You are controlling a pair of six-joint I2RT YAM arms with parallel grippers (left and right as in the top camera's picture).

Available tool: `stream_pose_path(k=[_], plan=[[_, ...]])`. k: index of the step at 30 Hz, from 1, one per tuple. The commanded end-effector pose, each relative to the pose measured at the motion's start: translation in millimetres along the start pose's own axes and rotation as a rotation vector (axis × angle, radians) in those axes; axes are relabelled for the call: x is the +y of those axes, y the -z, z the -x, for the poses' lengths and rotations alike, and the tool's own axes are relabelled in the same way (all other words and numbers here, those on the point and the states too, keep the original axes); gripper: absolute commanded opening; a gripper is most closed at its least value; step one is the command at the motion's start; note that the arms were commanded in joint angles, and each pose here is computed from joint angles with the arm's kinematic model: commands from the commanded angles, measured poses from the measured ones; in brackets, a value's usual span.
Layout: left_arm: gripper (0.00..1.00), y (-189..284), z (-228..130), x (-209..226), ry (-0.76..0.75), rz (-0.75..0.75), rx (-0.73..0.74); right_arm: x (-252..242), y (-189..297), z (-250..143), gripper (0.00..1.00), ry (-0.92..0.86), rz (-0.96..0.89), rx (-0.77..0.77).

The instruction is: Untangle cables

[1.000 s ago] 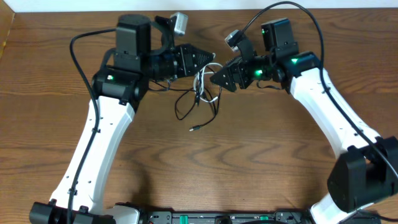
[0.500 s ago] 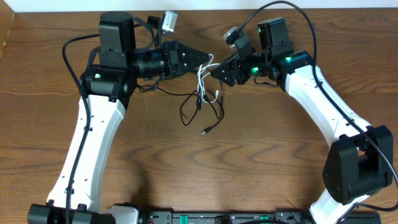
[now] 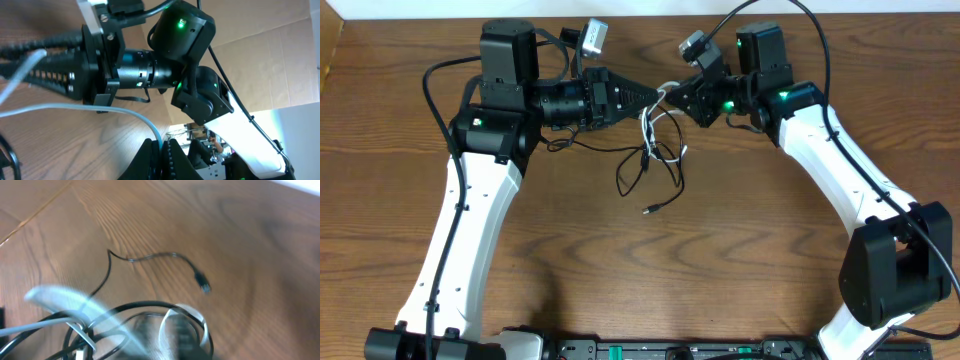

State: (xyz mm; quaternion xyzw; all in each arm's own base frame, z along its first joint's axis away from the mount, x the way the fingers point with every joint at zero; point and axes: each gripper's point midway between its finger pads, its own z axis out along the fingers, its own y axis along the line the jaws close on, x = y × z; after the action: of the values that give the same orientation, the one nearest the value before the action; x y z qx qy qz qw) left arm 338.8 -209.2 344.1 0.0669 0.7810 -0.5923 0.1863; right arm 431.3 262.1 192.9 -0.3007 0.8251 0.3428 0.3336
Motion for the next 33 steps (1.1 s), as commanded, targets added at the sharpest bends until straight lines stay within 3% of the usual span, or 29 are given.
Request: stream_pose_path(k=[1,5,9,14,20,24,29,33], plan=[[0.07,1.1,6.6,7.4,-0.001,0.039,-0.034,-32.0,5.0,-14.1,0.01,-0.185,-0.185,0.049],[0.07,12.7,33.6,27.0,-0.032,0.153,-0.164,-78.0,35.0,-74.9,0.01,-0.526,-0.536,0.202],[0.07,38.0,73.8,14.5,-0.109,0.122,-0.314,-93.9,63.5,-126.8,0.01,-0.688,-0.702,0.333],[0.08,69.8,102.7,-12.0,-0.137,0.039,-0.437,-103.9,74.6,-170.1,0.01,-0.798,-0.757,0.398],[0.07,94.3,109.4,-20.1,-0.164,0.012,-0.471,-111.8,85.9,-201.6,0.01,-0.875,-0.784,0.441],[0.07,93.4,102.3,-15.6,-0.166,0.013,-0.432,-106.3,80.2,-201.1,0.01,-0.833,-0.695,0.46],[0.08,64.2,79.5,7.0,-0.184,0.079,-0.326,-89.8,66.1,-190.9,0.01,-0.79,-0.549,0.458],[0.07,31.5,58.8,39.9,-0.187,0.215,-0.248,-66.7,61.3,-166.4,0.01,-0.744,-0.387,0.416]])
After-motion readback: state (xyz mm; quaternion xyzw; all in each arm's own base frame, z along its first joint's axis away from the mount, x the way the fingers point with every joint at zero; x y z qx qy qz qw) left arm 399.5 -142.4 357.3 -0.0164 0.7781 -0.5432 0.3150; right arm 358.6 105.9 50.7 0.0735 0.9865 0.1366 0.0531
